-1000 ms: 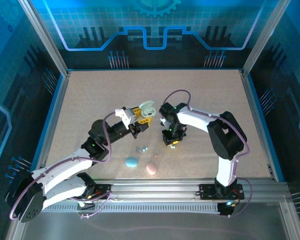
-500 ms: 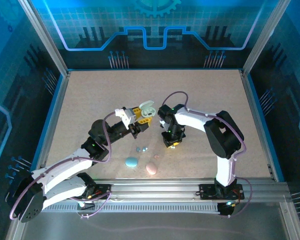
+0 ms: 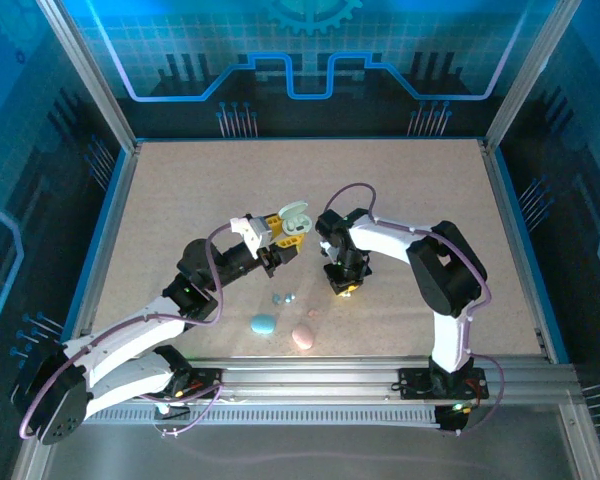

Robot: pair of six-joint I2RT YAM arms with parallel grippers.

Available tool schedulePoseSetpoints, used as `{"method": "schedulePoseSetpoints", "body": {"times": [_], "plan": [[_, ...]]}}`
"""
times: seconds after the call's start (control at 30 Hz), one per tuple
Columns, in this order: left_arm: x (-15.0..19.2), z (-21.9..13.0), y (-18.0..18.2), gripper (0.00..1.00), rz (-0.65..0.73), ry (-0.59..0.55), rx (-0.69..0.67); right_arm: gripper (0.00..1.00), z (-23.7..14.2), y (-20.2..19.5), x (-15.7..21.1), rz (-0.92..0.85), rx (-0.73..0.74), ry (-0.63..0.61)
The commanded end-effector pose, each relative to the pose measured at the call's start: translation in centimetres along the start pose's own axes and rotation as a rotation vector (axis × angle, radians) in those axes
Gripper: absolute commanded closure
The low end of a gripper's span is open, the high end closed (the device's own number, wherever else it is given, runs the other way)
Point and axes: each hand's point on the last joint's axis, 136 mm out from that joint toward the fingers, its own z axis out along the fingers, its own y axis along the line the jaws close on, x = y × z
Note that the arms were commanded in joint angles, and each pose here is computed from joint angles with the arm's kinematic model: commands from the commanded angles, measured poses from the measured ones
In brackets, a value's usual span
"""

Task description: Insert wireless bluetooth earbuds into charging case

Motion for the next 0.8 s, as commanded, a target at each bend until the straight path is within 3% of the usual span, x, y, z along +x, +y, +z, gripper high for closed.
{"method": "schedulePoseSetpoints", "body": {"times": [0.0,0.23,0.5,0.63,0.77], "plan": [[-0.7,0.1,-0.2,0.66,0.009,-0.026,0.006,0.79,-2.6,1.3,-0.4,-0.001,-0.103,-0.090],[-0.3,0.1,0.0,0.65,0.019,-0.017,-0.004,0.79,-8.3,4.1,-0.7,-0.017,-0.516,-0.249],[0.1,-0.2,0.3,0.65,0.037,-0.010,-0.026,0.78,-18.0,6.7,0.6,-0.140,-1.010,-0.424],[0.6,-0.2,0.3,0.65,0.037,0.003,-0.029,0.78,-21.7,6.9,1.8,-0.204,-1.101,-0.488],[0.9,-0.1,0.2,0.65,0.037,0.013,-0.019,0.78,-23.7,6.6,2.4,-0.209,-1.088,-0.531]]}}
